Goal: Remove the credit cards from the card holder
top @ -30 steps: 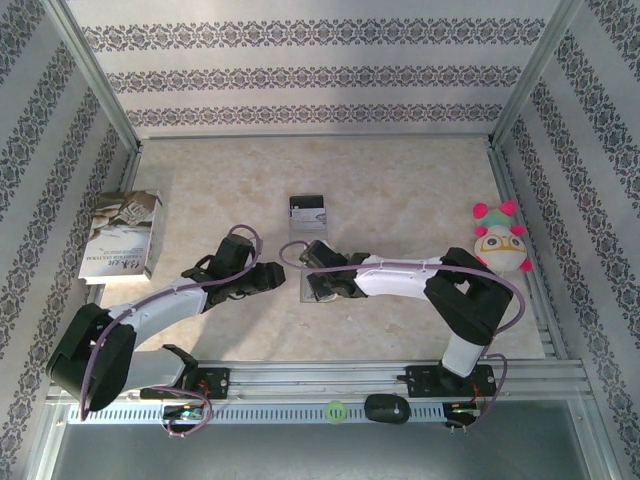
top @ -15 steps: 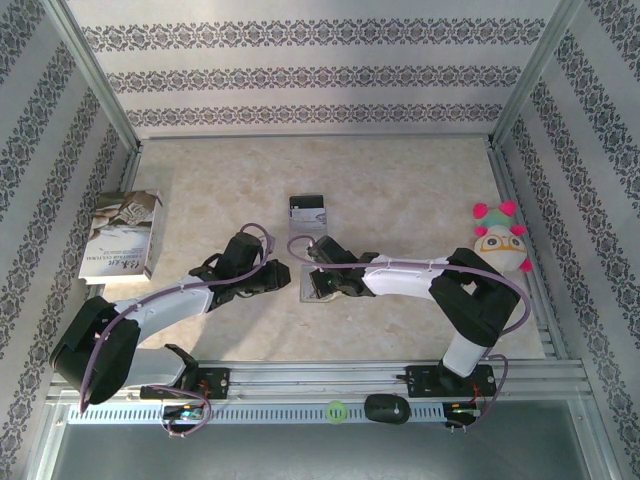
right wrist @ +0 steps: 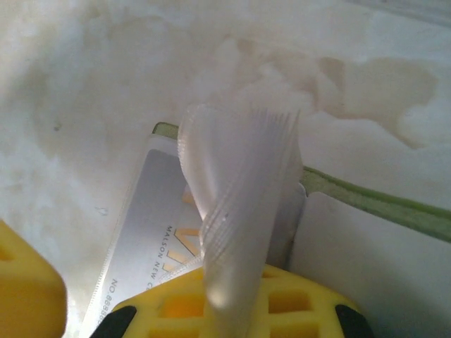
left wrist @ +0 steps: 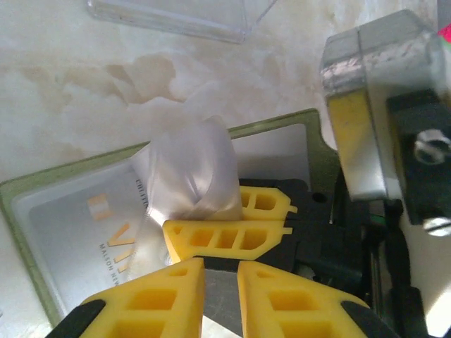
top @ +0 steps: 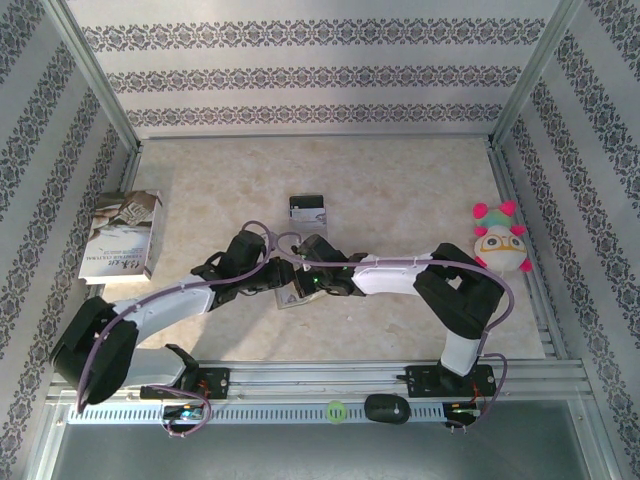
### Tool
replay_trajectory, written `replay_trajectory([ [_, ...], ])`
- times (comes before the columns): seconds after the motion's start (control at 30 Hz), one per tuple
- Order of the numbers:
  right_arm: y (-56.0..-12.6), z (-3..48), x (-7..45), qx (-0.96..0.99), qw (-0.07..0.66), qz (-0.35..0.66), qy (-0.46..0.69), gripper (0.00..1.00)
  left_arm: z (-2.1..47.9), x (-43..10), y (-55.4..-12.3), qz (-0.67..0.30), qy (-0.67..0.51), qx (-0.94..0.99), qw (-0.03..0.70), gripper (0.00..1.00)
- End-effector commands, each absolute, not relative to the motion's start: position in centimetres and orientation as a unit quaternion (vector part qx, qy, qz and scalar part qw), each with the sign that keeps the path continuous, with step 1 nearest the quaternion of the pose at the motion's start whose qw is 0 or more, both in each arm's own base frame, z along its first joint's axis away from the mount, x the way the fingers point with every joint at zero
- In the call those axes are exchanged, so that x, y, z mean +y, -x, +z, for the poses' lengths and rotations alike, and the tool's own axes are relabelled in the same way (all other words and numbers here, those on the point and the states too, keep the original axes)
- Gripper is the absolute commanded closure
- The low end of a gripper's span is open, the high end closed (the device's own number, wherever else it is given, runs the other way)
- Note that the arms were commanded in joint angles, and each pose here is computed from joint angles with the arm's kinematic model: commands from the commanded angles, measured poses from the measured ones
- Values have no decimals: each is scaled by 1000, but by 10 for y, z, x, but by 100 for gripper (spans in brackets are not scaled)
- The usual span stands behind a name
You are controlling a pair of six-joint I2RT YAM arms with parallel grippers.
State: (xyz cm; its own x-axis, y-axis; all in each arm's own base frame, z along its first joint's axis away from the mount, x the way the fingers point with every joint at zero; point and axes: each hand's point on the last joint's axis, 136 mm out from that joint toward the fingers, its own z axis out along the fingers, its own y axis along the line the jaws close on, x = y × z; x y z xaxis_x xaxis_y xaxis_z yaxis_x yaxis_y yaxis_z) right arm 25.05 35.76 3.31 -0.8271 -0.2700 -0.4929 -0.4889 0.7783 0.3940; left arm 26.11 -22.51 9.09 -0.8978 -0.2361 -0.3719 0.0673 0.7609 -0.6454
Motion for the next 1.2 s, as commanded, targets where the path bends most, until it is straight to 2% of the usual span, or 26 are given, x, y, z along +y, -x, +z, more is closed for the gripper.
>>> replay_trajectory([
  [0.0, -231, 46, 382, 903, 189, 308, 231, 100, 118, -221, -269, -332, 43, 904, 264, 81],
  [0.1, -233, 40, 379, 908, 188, 302, 220, 100, 112, -214, -268, -322, 53, 906, 268, 89],
  [0.2, -232, 38, 377, 909, 189, 306, 210, 100, 93, -215, -264, -322, 58, 912, 248, 99],
  [0.23, -232, 38, 377, 909, 190, 307, 209, 100, 85, -214, -262, -318, 63, 915, 239, 100],
  [0.5, -233, 33, 370, 913, 192, 303, 191, 100, 62, -200, -257, -299, 88, 922, 230, 100],
  [0.77, -234, 32, 369, 914, 195, 302, 187, 100, 32, -184, -240, -247, 97, 947, 183, 100],
  [1.07, -235, 32, 367, 915, 197, 299, 184, 100, 25, -169, -228, -205, 91, 960, 170, 100],
  [1.17, -236, 32, 366, 917, 199, 294, 179, 93, 15, -165, -221, -191, 86, 966, 152, 100],
])
